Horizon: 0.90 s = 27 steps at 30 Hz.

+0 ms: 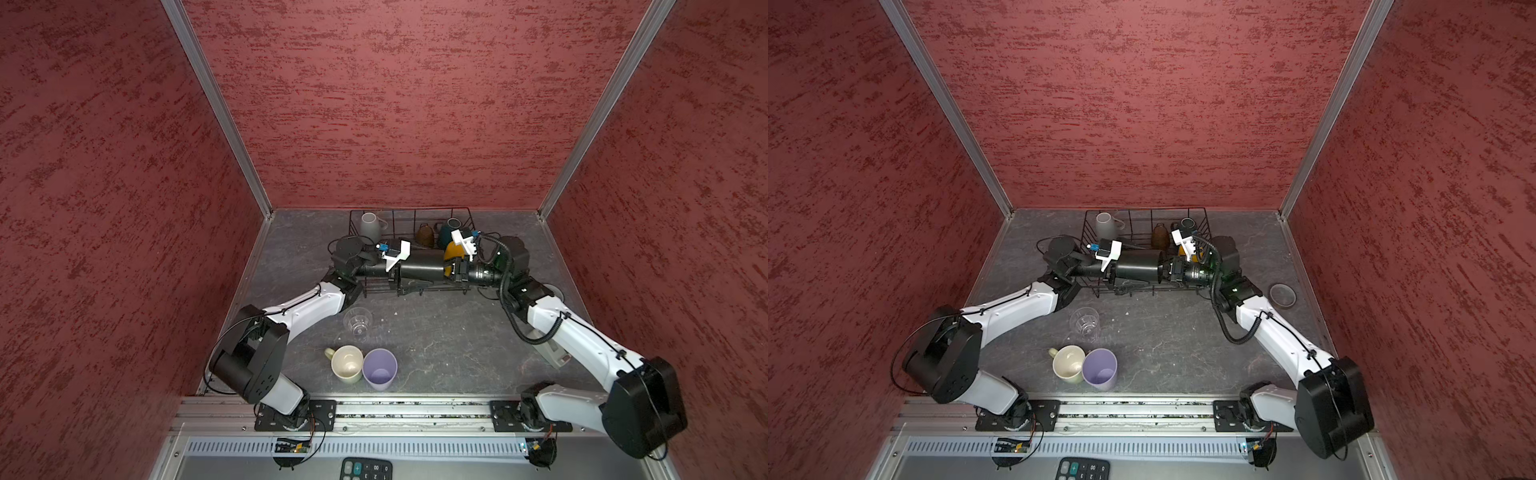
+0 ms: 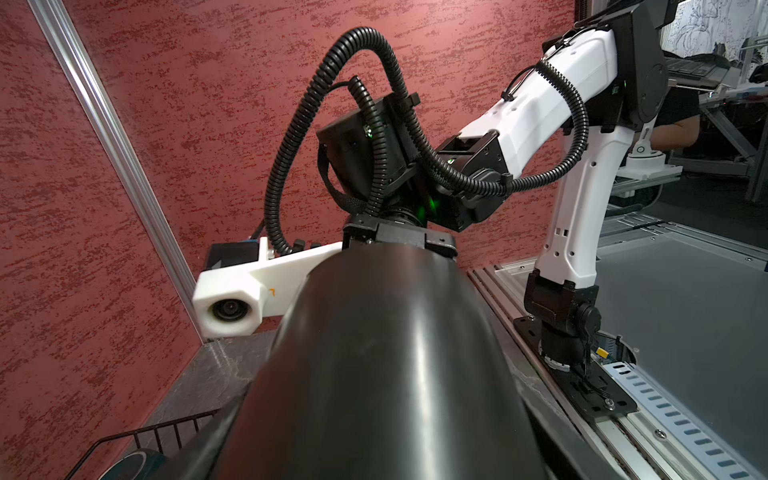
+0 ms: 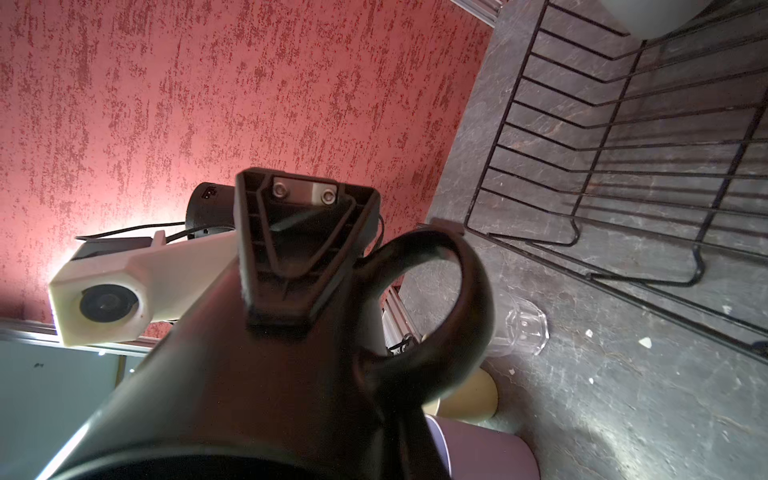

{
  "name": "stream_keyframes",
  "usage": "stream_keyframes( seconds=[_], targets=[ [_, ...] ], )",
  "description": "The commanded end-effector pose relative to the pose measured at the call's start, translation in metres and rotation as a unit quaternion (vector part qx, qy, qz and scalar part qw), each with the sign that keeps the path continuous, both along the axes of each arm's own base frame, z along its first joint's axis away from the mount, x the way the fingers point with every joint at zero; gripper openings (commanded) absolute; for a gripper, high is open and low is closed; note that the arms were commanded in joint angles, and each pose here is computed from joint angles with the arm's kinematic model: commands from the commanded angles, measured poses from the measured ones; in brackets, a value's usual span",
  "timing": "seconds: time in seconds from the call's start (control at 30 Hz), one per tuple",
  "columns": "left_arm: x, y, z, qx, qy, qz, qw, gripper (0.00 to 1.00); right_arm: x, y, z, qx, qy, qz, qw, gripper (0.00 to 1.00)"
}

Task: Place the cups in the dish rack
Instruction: 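Grasp the black mug with the left gripper while the right gripper holds it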

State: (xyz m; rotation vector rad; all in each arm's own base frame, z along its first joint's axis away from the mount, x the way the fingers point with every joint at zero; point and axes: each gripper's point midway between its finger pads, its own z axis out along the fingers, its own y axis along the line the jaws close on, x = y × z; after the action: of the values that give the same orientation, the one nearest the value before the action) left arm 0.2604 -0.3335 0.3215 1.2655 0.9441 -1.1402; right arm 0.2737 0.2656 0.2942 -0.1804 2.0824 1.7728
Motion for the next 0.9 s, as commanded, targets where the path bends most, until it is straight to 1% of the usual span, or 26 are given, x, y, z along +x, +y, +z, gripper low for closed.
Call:
stream_keyframes(
  seconds=[0.0,0.03,0.07,0.17,0.2,0.23,0.4,0.6,0.7,0.8,0.87],
  targets=[
    [0.008,0.001,0.022,-0.014,-0.012,0.036,0.999,0.48,-0.001,0.002,0.026,0.027,-0.053,0.000,0.998,0.00],
    [0.009,0.002,0.023,-0.015,-0.011,0.043,0.999,0.38,0.000,0.001,0.026,0.026,-0.052,-0.002,0.998,0.00],
    [0.012,0.002,0.024,-0.016,-0.011,0.053,0.998,0.31,0.000,0.001,0.027,0.026,-0.053,-0.003,0.998,0.00],
    [0.018,0.005,0.026,-0.018,-0.013,0.076,0.997,0.17,0.001,0.001,0.027,0.022,-0.054,-0.008,0.998,0.07],
    [0.019,0.006,0.027,-0.017,-0.013,0.083,0.996,0.10,0.002,0.000,0.027,0.020,-0.054,-0.009,0.998,0.08],
    [0.021,0.007,0.028,-0.016,-0.013,0.089,0.996,0.00,0.002,0.000,0.028,0.018,-0.055,-0.012,0.998,0.11],
    [0.028,0.013,0.033,-0.021,-0.009,0.112,0.993,0.00,0.005,-0.002,0.028,0.009,-0.056,-0.023,0.998,0.16],
    [0.037,0.023,0.044,-0.033,-0.003,0.148,0.988,0.00,0.007,-0.008,0.027,0.000,-0.055,-0.039,0.998,0.31],
    [0.041,0.026,0.046,-0.028,0.008,0.161,0.986,0.00,0.011,-0.016,0.026,-0.008,-0.053,-0.059,0.997,0.40],
    [0.052,0.029,0.048,-0.008,0.056,0.173,0.983,0.00,0.015,-0.027,0.024,-0.015,-0.052,-0.083,0.995,0.56],
    [0.064,0.033,0.045,0.009,0.106,0.186,0.977,0.00,0.021,-0.038,0.018,-0.032,-0.047,-0.109,0.992,0.71]
  ],
)
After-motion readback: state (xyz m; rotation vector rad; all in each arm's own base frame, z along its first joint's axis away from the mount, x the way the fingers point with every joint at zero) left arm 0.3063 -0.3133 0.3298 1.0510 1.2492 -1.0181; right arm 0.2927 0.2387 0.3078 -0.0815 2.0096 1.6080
